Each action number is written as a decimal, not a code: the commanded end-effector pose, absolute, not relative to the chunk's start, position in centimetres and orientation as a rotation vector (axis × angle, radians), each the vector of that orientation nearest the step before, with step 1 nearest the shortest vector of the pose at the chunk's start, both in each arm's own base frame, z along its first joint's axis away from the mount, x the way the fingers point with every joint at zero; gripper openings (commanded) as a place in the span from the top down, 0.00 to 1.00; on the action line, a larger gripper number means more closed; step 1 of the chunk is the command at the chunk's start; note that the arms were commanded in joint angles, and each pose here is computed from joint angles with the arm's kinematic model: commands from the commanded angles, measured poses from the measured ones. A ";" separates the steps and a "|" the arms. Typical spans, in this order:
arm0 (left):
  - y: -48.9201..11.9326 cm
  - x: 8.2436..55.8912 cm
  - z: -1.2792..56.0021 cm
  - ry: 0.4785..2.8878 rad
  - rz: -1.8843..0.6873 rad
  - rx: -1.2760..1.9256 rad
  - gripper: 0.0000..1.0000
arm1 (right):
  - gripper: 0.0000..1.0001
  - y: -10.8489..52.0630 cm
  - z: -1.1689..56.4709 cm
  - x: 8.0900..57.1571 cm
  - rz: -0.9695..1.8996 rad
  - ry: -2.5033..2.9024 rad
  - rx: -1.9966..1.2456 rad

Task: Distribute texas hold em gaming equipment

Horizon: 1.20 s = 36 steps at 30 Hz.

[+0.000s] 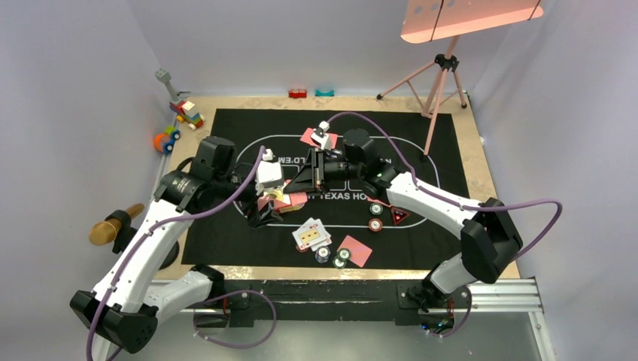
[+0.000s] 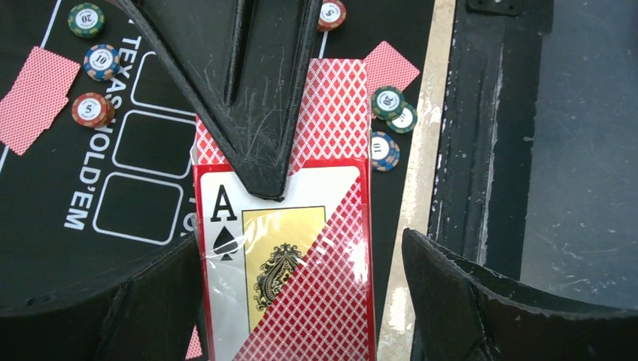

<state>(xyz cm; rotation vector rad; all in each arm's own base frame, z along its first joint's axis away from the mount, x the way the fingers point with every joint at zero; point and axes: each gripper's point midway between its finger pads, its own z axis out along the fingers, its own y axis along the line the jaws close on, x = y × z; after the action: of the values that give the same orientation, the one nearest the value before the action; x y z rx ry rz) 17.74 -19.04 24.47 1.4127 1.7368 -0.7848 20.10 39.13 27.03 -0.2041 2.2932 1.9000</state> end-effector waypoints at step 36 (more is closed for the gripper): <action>-18.4 17.5 24.2 1.677 -0.644 1.532 0.85 | 0.66 39.3 28.0 20.1 1.843 2.298 -0.263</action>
<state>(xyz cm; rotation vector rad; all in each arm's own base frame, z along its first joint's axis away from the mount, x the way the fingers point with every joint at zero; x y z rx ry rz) 18.39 -18.03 23.16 1.5170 1.7302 -0.6119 20.39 39.61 25.68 -0.1692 2.3714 1.8421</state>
